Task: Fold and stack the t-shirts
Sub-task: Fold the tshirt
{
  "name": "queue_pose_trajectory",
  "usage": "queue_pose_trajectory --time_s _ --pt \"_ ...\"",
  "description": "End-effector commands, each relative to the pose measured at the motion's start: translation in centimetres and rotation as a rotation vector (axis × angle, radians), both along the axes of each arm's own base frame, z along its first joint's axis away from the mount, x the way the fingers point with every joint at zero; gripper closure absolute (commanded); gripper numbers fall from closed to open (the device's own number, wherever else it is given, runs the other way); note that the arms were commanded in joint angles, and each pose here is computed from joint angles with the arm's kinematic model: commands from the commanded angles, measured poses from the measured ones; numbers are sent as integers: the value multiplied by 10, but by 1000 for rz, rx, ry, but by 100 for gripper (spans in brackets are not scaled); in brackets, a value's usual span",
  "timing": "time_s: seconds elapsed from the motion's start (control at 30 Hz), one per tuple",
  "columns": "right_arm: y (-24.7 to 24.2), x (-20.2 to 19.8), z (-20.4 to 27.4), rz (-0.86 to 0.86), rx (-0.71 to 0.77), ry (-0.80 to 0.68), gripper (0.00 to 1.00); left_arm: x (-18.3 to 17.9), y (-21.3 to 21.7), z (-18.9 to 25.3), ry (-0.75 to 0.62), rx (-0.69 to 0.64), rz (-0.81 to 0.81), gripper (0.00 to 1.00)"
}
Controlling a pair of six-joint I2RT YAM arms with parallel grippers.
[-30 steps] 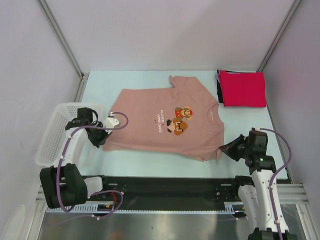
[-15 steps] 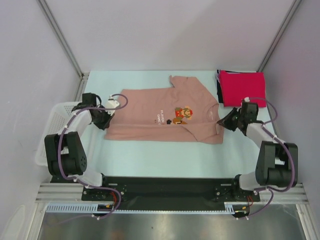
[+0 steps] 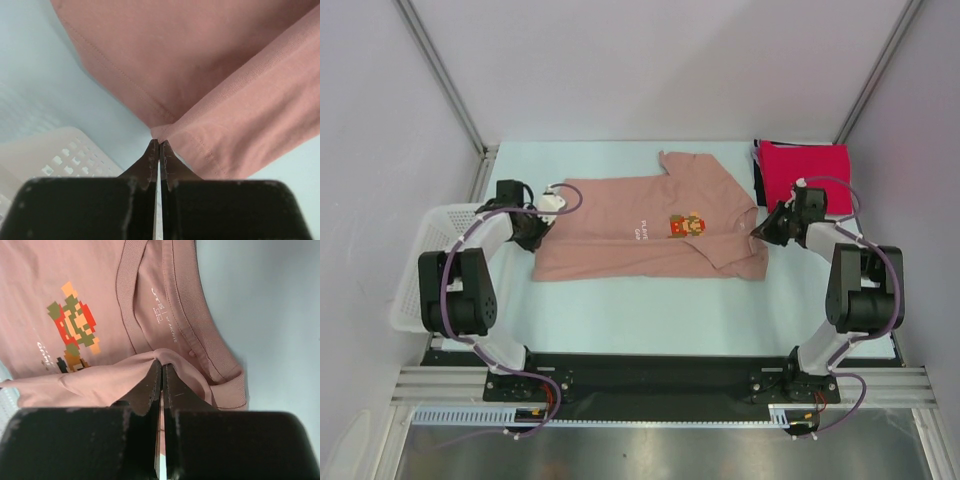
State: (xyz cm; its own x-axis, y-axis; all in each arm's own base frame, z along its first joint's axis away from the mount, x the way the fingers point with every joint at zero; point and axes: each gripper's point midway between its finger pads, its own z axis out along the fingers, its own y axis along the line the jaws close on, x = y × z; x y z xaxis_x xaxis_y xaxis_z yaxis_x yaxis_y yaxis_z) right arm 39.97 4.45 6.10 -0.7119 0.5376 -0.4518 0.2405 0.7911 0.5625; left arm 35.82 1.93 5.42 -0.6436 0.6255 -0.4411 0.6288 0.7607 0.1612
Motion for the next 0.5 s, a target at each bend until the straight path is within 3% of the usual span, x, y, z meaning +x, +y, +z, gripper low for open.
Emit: queue_pose_trajectory --time_s 0.0,0.07,0.1,0.2,0.37,0.47 --pt "-3 17 14 29 -61 -56 100 26 32 17 -87 112 105 99" --pt "-5 23 18 29 -88 -64 97 28 31 15 -83 108 111 87" --pt "-6 21 17 29 -99 -46 78 29 31 14 -80 109 111 65" --pt "-13 20 26 15 -183 -18 55 32 19 28 -118 93 90 45" --pt "-37 -25 37 -87 -298 87 51 30 -13 68 -229 69 -37 46" --pt "-36 -64 26 -114 -288 158 47 6 -35 63 -177 61 -171 57"
